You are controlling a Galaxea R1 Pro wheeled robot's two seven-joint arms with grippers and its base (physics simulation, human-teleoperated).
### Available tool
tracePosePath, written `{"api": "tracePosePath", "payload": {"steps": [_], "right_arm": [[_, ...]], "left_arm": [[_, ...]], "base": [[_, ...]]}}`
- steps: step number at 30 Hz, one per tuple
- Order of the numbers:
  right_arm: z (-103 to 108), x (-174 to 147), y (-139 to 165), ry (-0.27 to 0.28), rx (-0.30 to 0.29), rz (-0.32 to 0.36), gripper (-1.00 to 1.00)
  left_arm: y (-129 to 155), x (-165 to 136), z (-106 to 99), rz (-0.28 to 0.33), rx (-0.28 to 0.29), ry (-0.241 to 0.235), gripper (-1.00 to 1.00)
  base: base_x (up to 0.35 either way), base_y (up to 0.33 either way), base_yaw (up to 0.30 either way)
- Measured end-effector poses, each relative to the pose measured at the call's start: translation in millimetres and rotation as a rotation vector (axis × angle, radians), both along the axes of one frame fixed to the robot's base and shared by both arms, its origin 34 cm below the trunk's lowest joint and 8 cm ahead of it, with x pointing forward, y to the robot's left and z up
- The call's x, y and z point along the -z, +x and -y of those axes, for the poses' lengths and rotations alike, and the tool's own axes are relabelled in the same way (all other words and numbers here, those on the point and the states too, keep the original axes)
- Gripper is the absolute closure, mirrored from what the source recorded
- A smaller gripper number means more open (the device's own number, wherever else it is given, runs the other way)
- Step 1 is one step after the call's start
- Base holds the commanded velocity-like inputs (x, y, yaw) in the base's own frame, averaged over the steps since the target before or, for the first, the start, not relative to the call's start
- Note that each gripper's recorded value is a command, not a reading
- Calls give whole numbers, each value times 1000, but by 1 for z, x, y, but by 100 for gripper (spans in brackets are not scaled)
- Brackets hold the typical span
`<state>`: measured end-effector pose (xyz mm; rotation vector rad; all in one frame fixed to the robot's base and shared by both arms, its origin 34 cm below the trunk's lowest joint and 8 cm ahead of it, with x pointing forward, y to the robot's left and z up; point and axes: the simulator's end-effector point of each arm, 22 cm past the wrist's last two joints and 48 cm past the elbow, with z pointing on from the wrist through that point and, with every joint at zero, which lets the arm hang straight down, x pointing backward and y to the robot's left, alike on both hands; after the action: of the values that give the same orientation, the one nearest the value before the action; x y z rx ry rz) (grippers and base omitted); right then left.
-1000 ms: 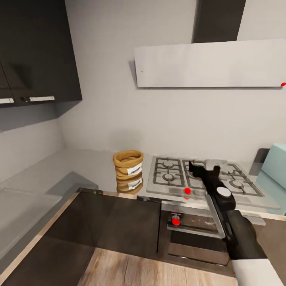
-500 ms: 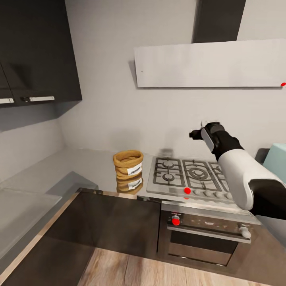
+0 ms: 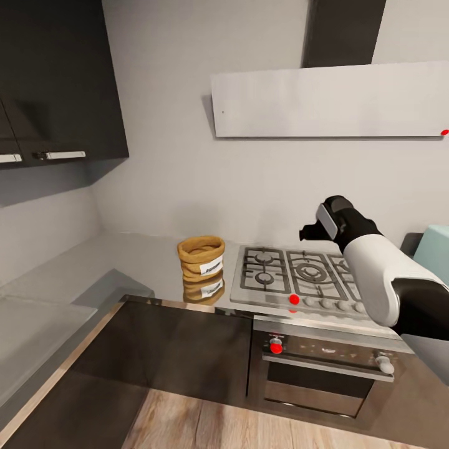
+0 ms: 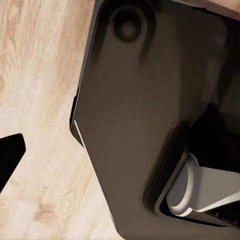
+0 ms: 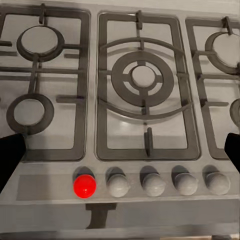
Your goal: In the kitchen, take the popcorn bag from the countertop, put it into the microwave, and heat it until the popcorn is cooked so the cooked popcorn ends up inside the bag.
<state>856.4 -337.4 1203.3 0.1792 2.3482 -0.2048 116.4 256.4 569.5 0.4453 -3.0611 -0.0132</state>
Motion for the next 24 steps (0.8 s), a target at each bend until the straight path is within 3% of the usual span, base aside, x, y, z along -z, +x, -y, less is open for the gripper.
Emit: {"api": "tracePosePath", "payload": {"steps": [10,24], "right_arm": [[-2,2,-1,46,7,-1,-100],[-4,9,-2,50,5,-16,-100]], "left_arm": [[0,0,0,1,0,0,-100],[0,0,0,-1,-1,0,-100]], "base": [[0,0,192],[0,0,251]]}}
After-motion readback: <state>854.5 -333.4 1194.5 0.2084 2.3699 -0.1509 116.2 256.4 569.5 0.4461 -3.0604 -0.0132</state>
